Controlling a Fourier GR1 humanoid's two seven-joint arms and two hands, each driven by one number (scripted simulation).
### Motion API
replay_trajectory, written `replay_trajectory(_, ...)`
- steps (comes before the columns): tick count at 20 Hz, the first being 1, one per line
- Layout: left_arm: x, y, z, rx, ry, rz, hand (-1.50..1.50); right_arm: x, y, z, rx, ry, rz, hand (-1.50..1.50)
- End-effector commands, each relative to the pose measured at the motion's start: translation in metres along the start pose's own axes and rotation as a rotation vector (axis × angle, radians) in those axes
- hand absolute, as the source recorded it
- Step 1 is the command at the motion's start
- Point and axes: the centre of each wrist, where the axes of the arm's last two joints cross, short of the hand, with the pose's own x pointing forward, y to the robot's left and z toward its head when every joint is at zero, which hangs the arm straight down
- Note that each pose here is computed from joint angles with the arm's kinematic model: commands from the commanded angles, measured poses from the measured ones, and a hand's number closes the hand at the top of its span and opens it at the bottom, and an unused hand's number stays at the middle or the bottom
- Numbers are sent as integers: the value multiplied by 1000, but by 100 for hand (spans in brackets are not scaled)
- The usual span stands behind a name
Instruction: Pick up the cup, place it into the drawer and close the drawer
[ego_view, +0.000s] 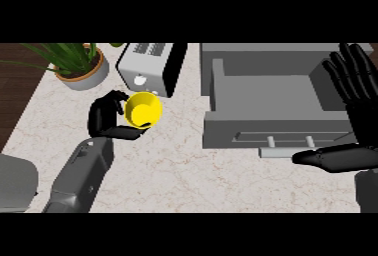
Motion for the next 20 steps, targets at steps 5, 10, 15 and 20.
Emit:
replay_trajectory(5, 53, -74, -92, -194, -60, 66, 150, 7, -6, 0, -28, 6, 16, -150)
replay_trajectory(10, 93, -136, -132, -210, -61, 44, 150, -1, -10, 8, -22, 4, 9, -150)
replay_trajectory(15, 122, -171, -156, -246, -49, 5, 150, 7, -11, -1, -25, -14, 28, -150)
replay_trajectory(20, 142, -215, -177, -238, 30, -87, 150, -5, 15, -10, -25, -35, -5, -150)
